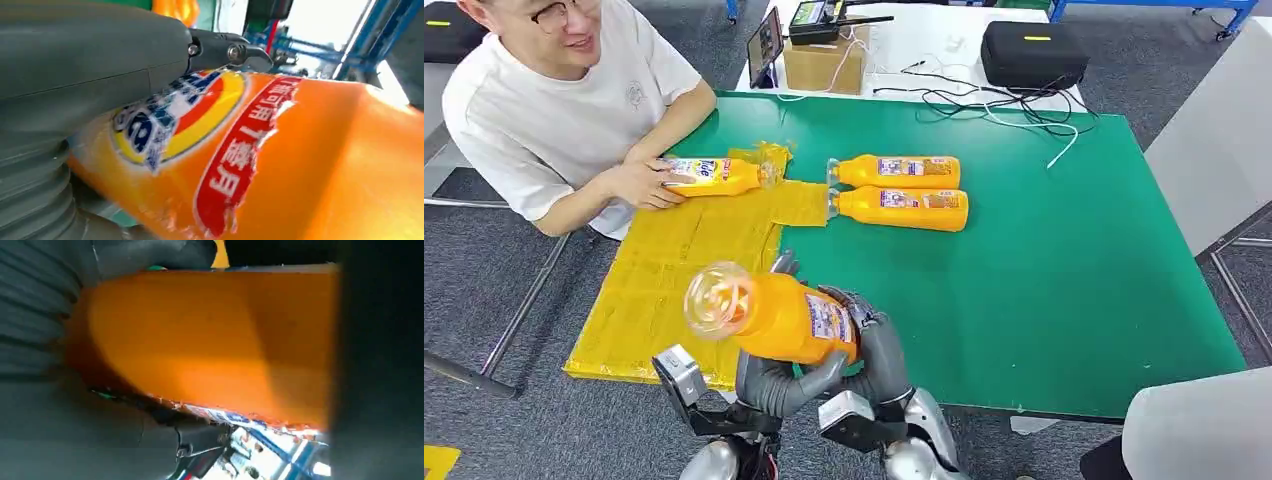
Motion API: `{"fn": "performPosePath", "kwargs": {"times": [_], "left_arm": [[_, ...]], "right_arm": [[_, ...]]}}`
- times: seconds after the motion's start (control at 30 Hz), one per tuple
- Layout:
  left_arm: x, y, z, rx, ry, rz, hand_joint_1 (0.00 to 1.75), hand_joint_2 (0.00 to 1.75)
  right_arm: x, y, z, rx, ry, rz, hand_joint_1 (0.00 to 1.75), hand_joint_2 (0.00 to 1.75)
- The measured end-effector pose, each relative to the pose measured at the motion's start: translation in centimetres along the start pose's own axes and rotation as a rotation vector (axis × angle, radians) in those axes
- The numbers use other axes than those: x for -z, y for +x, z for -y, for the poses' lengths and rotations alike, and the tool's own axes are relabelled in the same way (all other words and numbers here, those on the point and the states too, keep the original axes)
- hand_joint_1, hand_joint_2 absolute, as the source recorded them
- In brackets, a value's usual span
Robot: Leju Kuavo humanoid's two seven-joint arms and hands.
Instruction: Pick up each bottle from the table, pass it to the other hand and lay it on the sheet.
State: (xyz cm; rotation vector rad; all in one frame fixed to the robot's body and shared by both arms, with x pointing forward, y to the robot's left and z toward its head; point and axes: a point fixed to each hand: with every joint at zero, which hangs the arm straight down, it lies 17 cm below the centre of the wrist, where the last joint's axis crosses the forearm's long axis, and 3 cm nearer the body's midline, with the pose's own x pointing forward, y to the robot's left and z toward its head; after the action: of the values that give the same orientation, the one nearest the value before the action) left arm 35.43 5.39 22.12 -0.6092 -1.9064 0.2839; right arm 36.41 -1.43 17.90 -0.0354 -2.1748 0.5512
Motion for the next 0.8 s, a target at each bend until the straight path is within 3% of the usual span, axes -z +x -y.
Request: {"fn": "performPosePath", "kwargs": {"times": [0.5,0.53,0.57,0.6,0.63,0.67,0.7,0.73,0.8], "left_arm": [[0.2,0.9,-1.0,0.004,0.032,0.037,0.0,1.75],[0.2,1.0,-1.0,-0.002,0.032,0.042,0.3,1.75],[0.2,1.2,-1.0,-0.018,0.03,0.044,1.4,1.75],[0.2,1.3,-1.0,-0.035,0.028,0.043,1.52,1.75],[0.2,1.2,-1.1,-0.058,0.029,0.032,1.75,1.75],[0.2,1.1,-1.0,-0.102,0.017,0.012,1.75,1.75],[0.2,0.8,-0.9,-0.148,0.004,-0.011,1.75,1.75],[0.1,0.8,-0.8,-0.202,-0.017,-0.026,1.75,1.75],[-0.2,1.1,-0.8,-0.274,-0.055,-0.031,1.75,1.75]], "right_arm": [[0.3,0.6,-1.8,0.052,0.053,0.004,1.75,1.75],[0.3,0.6,-1.9,0.056,0.061,0.007,1.75,1.75],[0.4,0.7,-2.1,0.067,0.072,0.007,1.75,1.75],[0.4,0.7,-2.1,0.075,0.082,0.009,1.66,1.75],[0.5,0.7,-2.2,0.078,0.088,0.01,1.43,1.75],[0.5,0.6,-2.2,0.079,0.099,0.012,1.03,1.75],[0.3,0.6,-2.3,0.08,0.109,0.014,0.42,1.75],[0.2,0.5,-2.4,0.085,0.123,0.016,0.09,1.75],[-0.1,0.5,-2.9,0.107,0.158,0.018,0.0,1.75]]}}
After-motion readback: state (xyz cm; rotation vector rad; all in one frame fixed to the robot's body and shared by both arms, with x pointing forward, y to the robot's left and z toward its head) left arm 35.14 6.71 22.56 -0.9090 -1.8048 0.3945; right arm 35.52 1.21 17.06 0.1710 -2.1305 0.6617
